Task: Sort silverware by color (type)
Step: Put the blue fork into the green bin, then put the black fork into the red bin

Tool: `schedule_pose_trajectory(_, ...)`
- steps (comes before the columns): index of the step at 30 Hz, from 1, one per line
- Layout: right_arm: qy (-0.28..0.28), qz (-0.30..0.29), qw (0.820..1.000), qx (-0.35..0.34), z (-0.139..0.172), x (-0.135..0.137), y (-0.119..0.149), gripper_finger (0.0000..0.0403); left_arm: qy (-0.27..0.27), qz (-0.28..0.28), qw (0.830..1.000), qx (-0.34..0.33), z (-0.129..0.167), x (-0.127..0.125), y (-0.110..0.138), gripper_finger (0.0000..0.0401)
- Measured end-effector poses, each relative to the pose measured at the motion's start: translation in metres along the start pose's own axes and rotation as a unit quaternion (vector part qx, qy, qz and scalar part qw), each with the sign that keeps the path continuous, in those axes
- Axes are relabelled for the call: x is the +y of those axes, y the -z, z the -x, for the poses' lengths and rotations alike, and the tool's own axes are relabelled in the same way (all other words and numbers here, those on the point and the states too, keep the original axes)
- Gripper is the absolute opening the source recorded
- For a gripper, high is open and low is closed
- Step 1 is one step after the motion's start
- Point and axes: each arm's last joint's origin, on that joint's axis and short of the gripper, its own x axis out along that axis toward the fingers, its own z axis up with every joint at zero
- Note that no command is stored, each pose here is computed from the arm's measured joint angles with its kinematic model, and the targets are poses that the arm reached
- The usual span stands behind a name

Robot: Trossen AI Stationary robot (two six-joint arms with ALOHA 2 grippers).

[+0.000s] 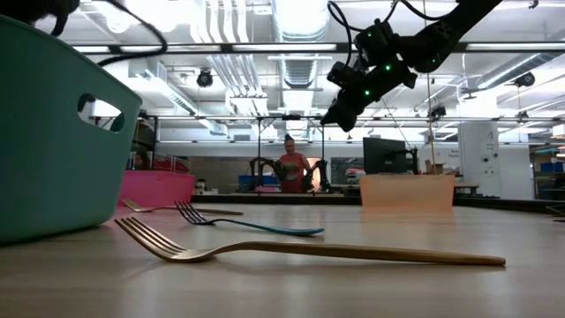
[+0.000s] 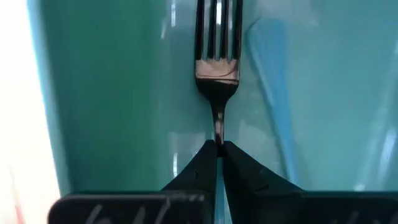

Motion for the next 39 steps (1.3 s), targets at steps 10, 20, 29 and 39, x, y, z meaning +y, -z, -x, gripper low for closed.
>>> schedule_pose_trajectory(10,0.0,0.0,1.0,0.0,0.0,0.0,0.0,0.0058,-0.01,0.004,1.0,0.014,-0.01,0.008,0.01,0.0018)
schedule_pose_trajectory(20,0.0,-0.03,1.0,0.0,0.0,0.0,0.0,0.0057,-0.018,-0.009,0.999,0.025,0.013,0.001,0.002,0.0062)
schedule_pose_trajectory(29,-0.093,-0.135,0.986,0.037,0.012,0.009,0.0,0.0057,-0.112,-0.028,0.992,-0.05,0.083,0.0,-0.008,0.0045)
schedule_pose_trajectory(39,-0.245,-0.217,0.931,0.161,0.032,0.021,-0.013,0.0057,-0.185,-0.052,0.954,-0.23,0.147,0.033,-0.019,0.0006)
